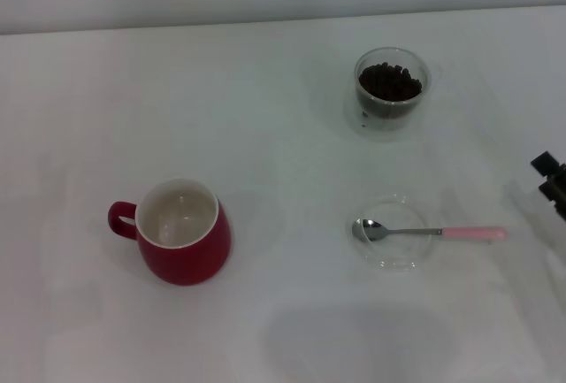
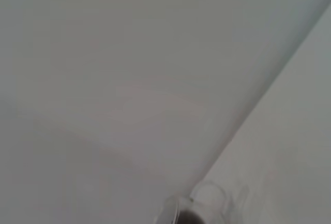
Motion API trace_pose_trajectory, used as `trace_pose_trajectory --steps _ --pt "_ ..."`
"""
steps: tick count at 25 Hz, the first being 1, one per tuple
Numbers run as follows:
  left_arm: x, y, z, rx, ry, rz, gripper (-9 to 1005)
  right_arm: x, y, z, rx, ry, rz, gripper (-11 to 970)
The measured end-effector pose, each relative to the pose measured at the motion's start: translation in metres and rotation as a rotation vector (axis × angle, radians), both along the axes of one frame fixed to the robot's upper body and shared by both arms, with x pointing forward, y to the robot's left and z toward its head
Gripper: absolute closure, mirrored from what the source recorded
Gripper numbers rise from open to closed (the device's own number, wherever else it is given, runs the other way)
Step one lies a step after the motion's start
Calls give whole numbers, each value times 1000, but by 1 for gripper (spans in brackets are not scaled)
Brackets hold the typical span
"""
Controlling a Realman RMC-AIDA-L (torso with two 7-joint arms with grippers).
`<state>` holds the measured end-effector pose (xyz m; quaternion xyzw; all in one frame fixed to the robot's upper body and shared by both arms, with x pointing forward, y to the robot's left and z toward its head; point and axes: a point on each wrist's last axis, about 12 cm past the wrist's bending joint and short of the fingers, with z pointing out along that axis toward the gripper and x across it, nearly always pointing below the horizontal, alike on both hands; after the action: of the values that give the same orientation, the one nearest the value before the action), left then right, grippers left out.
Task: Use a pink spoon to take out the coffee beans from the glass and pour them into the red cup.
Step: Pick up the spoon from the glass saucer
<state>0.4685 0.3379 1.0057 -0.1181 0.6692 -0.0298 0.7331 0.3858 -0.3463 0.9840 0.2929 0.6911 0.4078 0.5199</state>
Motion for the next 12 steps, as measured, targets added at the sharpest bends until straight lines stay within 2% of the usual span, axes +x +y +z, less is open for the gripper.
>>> trace_pose_trajectory --steps 12 --pt "8 -4 1 -5 7 -15 270 -23 28 -7 46 42 23 127"
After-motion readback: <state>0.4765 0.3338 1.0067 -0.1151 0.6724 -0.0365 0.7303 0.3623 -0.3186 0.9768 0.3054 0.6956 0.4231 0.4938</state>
